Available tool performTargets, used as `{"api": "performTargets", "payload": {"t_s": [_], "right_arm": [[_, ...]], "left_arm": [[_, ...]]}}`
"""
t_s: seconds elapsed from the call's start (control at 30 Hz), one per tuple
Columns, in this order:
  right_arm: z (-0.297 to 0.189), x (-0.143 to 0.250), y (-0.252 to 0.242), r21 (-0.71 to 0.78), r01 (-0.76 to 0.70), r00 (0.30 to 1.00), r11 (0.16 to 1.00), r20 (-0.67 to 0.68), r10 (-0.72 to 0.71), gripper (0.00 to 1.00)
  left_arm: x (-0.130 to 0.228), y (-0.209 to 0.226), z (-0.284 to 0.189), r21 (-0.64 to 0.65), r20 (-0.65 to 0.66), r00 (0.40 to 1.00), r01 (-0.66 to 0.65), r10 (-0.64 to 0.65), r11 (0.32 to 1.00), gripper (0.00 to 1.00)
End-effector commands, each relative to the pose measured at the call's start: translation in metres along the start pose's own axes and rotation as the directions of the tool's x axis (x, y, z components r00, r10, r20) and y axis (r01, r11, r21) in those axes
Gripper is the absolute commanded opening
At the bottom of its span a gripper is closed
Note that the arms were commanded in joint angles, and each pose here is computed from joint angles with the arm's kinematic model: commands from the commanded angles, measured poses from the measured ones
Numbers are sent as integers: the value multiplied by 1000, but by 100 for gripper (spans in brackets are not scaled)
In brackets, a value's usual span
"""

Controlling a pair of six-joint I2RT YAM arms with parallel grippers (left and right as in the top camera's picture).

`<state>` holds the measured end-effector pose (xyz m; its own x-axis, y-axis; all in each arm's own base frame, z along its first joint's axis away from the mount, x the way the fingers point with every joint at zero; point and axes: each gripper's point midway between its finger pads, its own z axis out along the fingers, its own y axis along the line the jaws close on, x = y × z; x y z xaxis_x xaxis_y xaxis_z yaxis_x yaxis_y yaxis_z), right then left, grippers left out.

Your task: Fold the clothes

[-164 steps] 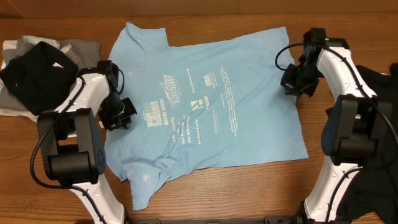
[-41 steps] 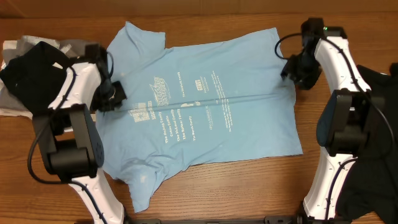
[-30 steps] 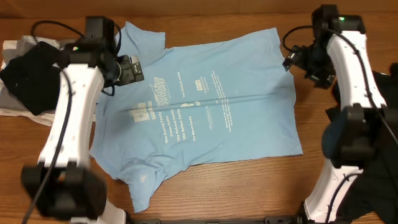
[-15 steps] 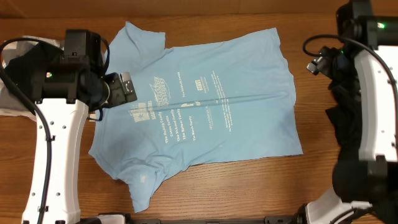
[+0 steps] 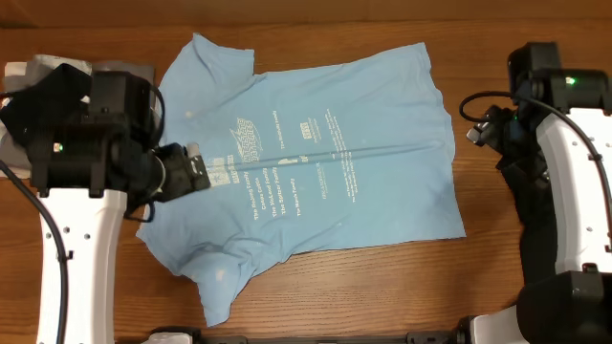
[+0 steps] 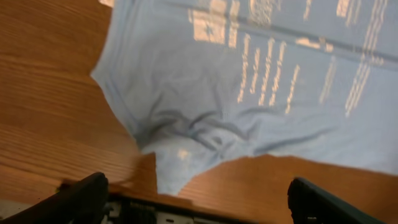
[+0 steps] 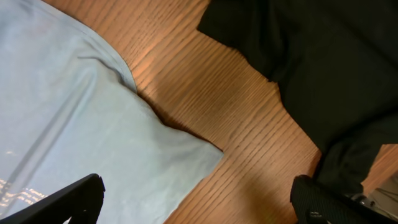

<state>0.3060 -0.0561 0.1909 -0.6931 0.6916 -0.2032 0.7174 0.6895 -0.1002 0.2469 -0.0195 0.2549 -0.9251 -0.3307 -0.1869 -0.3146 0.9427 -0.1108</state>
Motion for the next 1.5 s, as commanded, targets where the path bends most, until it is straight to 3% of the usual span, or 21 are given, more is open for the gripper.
{"api": "performTargets", "payload": {"t_s": [0.0,0.13,0.3,0.53,0.7,1.07,1.3,1.47], "right_arm": [[2,1,0,-24,-18,1000,1000,13,18,100],[8,-1,4,-30,-19,1000,999,21,20,100],[9,-3,7,-47,-28,999,998,23,29,100],[8,-10,15,-84,-59,997,995,48,63,100],[14,-6,15,-74,-79,996,994,31,81,100],[83,42,10,-31,-57,991,998,-122,53,100],[101,53,17,-71,-63,986,995,-155,52,100],[121,82,26,-132,-80,966,988,-255,44,100]], "left_arm": [[25,-23,11,43,-80,993,-79,82,996,93],[49,-37,32,34,-152,981,-120,124,992,91],[90,-47,60,67,-317,933,-157,170,985,74],[140,-63,105,165,-470,843,-208,262,964,70],[147,-77,130,179,-483,818,-257,312,950,71],[165,-64,175,54,-657,697,-338,289,939,67],[160,-59,191,10,-659,698,-365,281,931,68],[157,-63,200,7,-648,712,-349,270,937,69]]}}
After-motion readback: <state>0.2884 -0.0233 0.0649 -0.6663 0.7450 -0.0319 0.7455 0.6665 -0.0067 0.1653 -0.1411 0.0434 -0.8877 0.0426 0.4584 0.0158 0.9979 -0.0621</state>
